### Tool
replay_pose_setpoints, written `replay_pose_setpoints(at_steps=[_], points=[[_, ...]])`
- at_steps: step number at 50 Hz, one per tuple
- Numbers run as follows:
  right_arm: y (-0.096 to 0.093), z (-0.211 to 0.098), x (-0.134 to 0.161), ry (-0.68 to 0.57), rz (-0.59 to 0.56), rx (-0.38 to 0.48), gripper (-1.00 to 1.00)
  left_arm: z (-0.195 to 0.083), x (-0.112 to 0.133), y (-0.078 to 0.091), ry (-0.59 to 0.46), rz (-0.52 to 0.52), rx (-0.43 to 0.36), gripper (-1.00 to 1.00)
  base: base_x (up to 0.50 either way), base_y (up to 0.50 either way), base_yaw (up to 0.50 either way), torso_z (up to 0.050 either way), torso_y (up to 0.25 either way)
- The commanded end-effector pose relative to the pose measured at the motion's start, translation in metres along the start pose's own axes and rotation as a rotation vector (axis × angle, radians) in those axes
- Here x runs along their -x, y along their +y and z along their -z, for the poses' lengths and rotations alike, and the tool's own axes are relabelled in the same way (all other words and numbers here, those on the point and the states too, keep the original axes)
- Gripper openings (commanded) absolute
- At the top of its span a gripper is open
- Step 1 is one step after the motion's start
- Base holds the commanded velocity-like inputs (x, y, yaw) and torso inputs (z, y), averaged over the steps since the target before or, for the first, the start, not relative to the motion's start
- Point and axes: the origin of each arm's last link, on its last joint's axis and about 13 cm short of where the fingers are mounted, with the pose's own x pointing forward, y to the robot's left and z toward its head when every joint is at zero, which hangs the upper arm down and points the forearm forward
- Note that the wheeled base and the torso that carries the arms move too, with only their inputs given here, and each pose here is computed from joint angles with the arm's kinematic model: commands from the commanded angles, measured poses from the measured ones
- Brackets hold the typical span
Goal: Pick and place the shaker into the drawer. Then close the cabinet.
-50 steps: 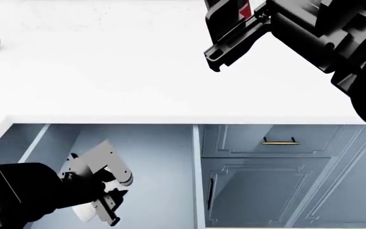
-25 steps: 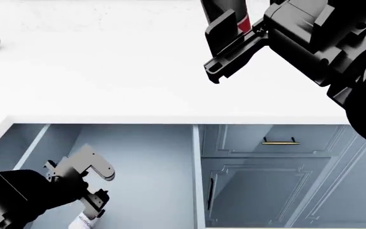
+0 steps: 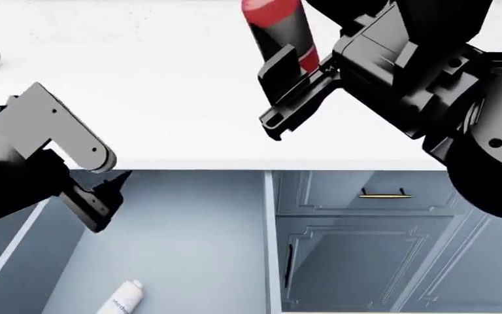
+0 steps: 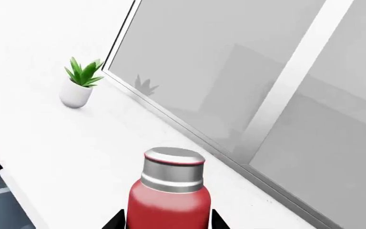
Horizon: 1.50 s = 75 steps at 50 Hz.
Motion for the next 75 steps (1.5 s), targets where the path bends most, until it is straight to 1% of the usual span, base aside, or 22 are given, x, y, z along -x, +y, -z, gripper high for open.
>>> replay_pose_setpoints(at_steps=[1, 4, 7, 12, 15, 20, 23, 28, 29, 32, 34, 38, 45, 51, 56, 68, 75], points=[[0.010, 0.008, -0.008, 0.021, -0.090, 0.008, -1.00, -0.052, 0.081, 0.028, -0.102, -0.240, -0.168, 1.00, 0.00, 0.00, 0.00, 0.000, 0.000], [0.009, 0.008, -0.010, 0.030, -0.110, 0.016, -1.00, -0.058, 0.096, 0.035, -0.094, -0.292, -0.191, 1.00, 0.00, 0.00, 0.00, 0.000, 0.000], [0.011, 0.011, -0.014, 0.054, -0.149, 0.029, -1.00, -0.067, 0.109, 0.043, -0.112, -0.365, -0.210, 1.00, 0.00, 0.00, 0.00, 0.000, 0.000], [0.016, 0.012, -0.020, 0.082, -0.226, 0.056, -1.00, -0.087, 0.121, 0.057, -0.208, -0.518, -0.221, 1.00, 0.00, 0.00, 0.00, 0.000, 0.000], [0.023, 0.012, -0.022, 0.095, -0.280, 0.074, -1.00, -0.096, 0.125, 0.062, -0.277, -0.612, -0.217, 1.00, 0.00, 0.00, 0.00, 0.000, 0.000], [0.039, 0.018, -0.022, 0.118, -0.360, 0.092, -1.00, -0.109, 0.121, 0.061, -0.374, -0.640, -0.205, 1.00, 0.00, 0.00, 0.00, 0.000, 0.000], [0.047, 0.022, -0.024, 0.123, -0.391, 0.088, -1.00, -0.119, 0.119, 0.060, -0.445, -0.657, -0.178, 1.00, 0.00, 0.00, 0.00, 0.000, 0.000], [0.060, 0.030, -0.024, 0.139, -0.432, 0.082, -1.00, -0.135, 0.117, 0.061, -0.617, -0.710, -0.074, 1.00, 0.00, 0.00, 0.00, 0.000, 0.000], [0.062, 0.032, -0.024, 0.145, -0.440, 0.081, -1.00, -0.137, 0.116, 0.061, -0.643, -0.714, -0.052, 1.00, 0.00, 0.00, 0.00, 0.000, 0.000], [0.070, 0.040, -0.025, 0.167, -0.464, 0.077, -1.00, -0.141, 0.116, 0.060, -0.694, -0.733, -0.025, 1.00, 0.00, 0.00, 0.00, 0.000, 0.000], [0.075, 0.044, -0.025, 0.178, -0.483, 0.075, -1.00, -0.142, 0.114, 0.059, -0.707, -0.734, -0.020, 1.00, 0.00, 0.00, 0.00, 0.000, 0.000], [0.091, 0.050, -0.027, 0.198, -0.544, 0.073, -1.00, -0.140, 0.110, 0.057, -0.715, -0.728, -0.008, 1.00, 0.00, 0.00, 0.00, 0.000, 0.000], [0.119, 0.079, -0.040, 0.290, -0.623, 0.079, -1.00, -0.136, 0.110, 0.053, -0.727, -0.717, 0.010, 1.00, 0.00, 0.00, 0.00, 0.000, 0.000], [0.135, 0.097, -0.052, 0.347, -0.654, 0.066, -1.00, -0.130, 0.113, 0.050, -0.723, -0.718, 0.024, 1.00, 0.00, 0.00, 0.00, 0.000, 0.000], [0.144, 0.111, -0.058, 0.390, -0.660, 0.050, -1.00, -0.126, 0.114, 0.047, -0.718, -0.718, 0.031, 1.00, 0.00, 0.00, 0.00, 0.000, 0.000], [0.152, 0.140, -0.073, 0.482, -0.639, 0.003, -1.00, -0.119, 0.115, 0.043, -0.702, -0.720, 0.042, 1.00, 0.00, 0.00, 0.00, 0.000, 0.000], [0.160, 0.164, -0.078, 0.551, -0.630, -0.016, -1.00, -0.119, 0.122, 0.044, -0.698, -0.729, 0.035, 1.00, 0.00, 0.00, 0.00, 0.000, 0.000]])
